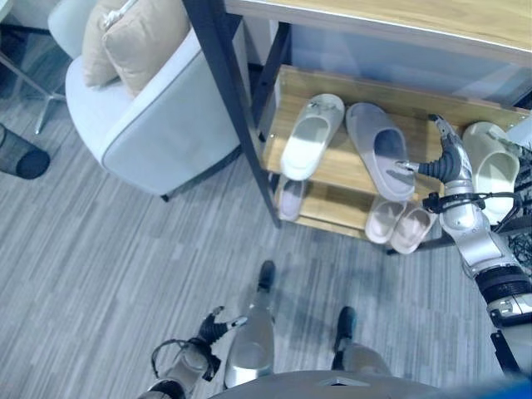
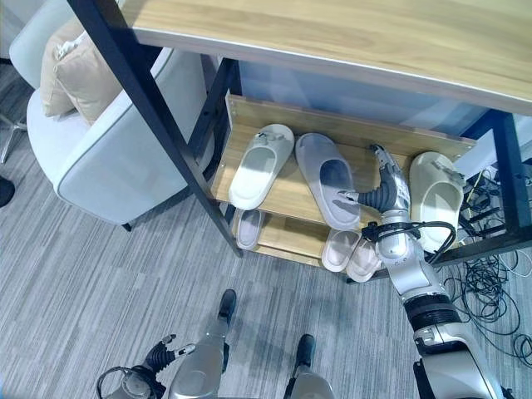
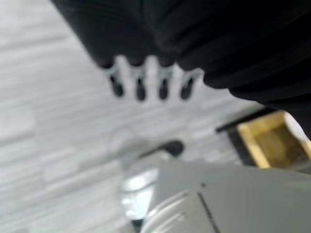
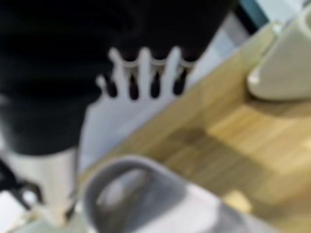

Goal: Arrange the slippers neatly on the shoe rack.

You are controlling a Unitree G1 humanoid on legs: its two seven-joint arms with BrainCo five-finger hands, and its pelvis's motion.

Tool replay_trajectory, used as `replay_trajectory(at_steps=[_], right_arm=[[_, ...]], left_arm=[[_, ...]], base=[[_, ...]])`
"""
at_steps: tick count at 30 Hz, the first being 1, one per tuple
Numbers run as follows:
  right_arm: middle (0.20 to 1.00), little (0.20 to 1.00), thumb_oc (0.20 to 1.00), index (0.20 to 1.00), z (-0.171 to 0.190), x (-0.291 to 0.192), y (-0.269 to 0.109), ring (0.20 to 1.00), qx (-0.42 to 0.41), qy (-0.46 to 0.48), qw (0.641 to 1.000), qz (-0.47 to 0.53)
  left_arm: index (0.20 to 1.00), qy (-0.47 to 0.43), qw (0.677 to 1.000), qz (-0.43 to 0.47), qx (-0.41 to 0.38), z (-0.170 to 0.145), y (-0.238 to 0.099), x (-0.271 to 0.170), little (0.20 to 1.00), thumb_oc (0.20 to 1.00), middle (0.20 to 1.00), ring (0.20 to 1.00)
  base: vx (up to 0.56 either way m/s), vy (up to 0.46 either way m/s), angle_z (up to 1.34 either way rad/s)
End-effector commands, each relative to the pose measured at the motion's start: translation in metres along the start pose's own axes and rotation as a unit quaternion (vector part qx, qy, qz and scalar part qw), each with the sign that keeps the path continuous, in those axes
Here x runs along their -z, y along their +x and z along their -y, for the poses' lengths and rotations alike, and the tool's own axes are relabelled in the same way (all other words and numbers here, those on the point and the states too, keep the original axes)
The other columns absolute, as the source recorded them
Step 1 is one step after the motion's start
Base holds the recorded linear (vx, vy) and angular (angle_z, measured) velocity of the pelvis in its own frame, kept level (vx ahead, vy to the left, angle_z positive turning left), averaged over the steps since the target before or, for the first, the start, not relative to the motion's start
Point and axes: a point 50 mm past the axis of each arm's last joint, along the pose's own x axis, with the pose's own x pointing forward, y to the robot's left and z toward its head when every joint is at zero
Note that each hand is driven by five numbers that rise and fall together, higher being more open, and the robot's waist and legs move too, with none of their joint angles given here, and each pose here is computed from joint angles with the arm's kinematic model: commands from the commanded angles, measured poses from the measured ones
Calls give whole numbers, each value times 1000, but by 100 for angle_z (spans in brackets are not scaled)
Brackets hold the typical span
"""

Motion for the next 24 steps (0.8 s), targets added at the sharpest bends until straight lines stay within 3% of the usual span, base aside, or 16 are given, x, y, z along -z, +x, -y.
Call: replay_trajectory(at_steps=[1,14,15,16,17,18,24], right_arm=[[1000,1000,1000,1000,41,-23,29,1000,98,13,994,42],[1000,1000,1000,1000,73,-6,52,1000,162,67,984,-32],[708,708,708,708,74,-6,53,708,164,68,984,-34],[341,341,341,341,75,-10,56,341,165,67,984,-27],[341,341,341,341,75,-10,56,341,165,67,984,-27],[200,200,200,200,72,-15,56,200,165,69,984,-16],[200,200,200,200,70,-20,49,200,189,109,976,0]], left_arm=[[1000,21,1000,6,-9,-9,2,-2,1000,1000,1000,1000],[1000,12,999,49,-19,-14,7,-25,1000,1000,1000,1000],[1000,12,998,52,-19,-14,7,-26,1000,1000,1000,1000],[1000,13,998,52,-20,-14,7,-27,1000,1000,1000,1000],[1000,12,998,52,-20,-14,7,-27,1000,1000,1000,1000],[1000,13,998,52,-22,-13,8,-29,1000,1000,1000,1000],[1000,8,998,57,-21,-11,9,-34,1000,1000,1000,1000]], base=[[36,17,5],[22,11,11],[30,0,15],[17,2,10],[15,6,10],[15,8,7],[-1,6,6]])
